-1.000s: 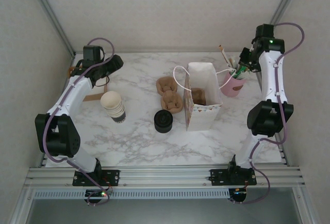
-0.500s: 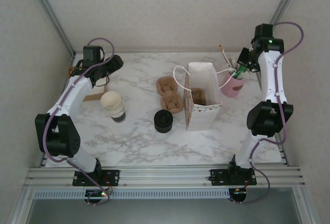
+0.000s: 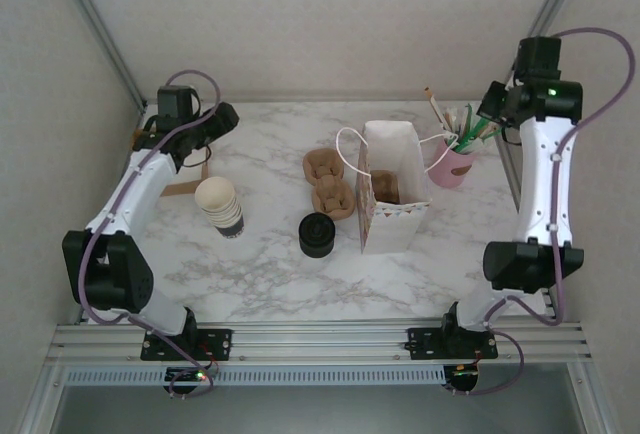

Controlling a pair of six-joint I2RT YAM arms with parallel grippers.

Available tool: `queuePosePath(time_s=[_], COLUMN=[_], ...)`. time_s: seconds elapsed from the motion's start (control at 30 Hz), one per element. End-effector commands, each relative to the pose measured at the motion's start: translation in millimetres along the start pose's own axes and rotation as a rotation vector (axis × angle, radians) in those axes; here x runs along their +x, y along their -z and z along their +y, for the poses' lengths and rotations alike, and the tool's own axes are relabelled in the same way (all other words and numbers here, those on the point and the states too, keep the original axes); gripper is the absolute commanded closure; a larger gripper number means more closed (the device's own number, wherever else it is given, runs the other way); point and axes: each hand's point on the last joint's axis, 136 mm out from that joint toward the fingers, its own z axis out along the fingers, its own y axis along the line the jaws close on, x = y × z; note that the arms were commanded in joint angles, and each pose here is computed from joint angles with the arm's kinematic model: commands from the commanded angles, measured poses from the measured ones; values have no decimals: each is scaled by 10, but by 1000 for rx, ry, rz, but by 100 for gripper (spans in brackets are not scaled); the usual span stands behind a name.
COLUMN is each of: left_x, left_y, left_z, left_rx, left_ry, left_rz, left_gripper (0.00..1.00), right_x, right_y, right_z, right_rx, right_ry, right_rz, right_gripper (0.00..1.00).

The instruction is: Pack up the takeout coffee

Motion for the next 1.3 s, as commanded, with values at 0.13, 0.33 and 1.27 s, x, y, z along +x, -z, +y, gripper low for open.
queuePosePath(time_s=[0.13, 0.33, 1.27], left_x=[-99, -98, -502], left_y=[275, 389, 328], left_z=[-107, -72, 947], left_rx=[15, 3, -387], left_ry=[-4, 2, 29], left_rz=[-65, -89, -179], left_gripper=[26, 25, 17], right_x=[-143, -54, 924], right_y=[888, 1447, 1204], right_z=[46, 221, 1031], right_rx=[-89, -251, -488], right_ry=[-25, -18, 235], right_rz=[-178, -235, 96], right_gripper=[100, 100, 100])
